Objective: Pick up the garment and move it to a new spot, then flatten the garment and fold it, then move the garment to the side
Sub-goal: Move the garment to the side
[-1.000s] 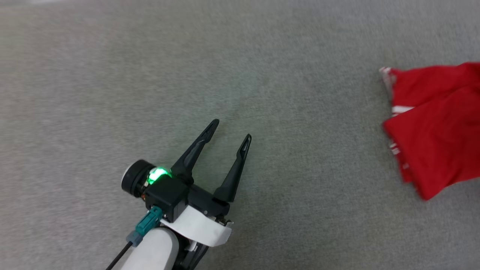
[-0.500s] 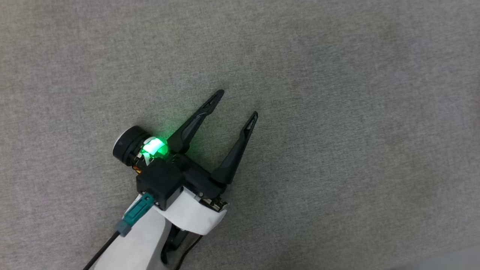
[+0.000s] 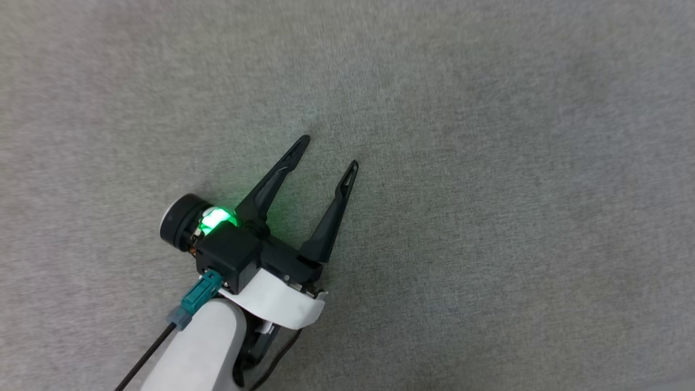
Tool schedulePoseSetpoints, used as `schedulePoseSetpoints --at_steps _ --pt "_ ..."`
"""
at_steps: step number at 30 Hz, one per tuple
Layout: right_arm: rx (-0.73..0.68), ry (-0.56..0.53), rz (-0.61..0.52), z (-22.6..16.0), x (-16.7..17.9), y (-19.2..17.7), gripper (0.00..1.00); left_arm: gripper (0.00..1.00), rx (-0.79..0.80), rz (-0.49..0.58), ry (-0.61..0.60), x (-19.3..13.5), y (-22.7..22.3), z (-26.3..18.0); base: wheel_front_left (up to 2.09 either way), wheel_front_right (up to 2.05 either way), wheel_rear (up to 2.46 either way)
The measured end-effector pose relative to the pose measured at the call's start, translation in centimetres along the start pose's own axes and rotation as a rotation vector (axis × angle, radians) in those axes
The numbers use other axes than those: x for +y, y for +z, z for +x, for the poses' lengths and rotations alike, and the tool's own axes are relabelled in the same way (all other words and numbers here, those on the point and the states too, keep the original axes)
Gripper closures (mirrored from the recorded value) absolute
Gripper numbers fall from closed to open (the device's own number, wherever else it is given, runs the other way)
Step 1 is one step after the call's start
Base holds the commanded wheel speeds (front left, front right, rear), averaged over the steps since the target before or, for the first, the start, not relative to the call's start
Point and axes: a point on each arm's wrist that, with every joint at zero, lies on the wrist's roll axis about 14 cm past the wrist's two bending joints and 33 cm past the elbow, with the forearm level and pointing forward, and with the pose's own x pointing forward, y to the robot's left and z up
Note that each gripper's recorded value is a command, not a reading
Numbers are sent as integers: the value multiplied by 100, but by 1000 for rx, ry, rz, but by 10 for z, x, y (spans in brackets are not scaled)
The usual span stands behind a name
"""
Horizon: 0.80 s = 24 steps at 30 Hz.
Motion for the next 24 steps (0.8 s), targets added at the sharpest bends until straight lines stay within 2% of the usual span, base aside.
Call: schedulePoseSetpoints --at_steps 6,13,17,24 --pt "-287 -30 116 -30 -12 77 0 0 -52 5 91 4 34 -19 0 0 0" --pt "-650 -5 308 -98 -7 164 0 0 -106 88 251 24 73 -60 0 0 0" --pt "-795 66 457 -139 18 188 0 0 -156 137 366 39 100 -91 0 0 0" --pt "-960 176 706 -206 54 202 0 0 -207 195 500 52 130 -144 0 0 0"
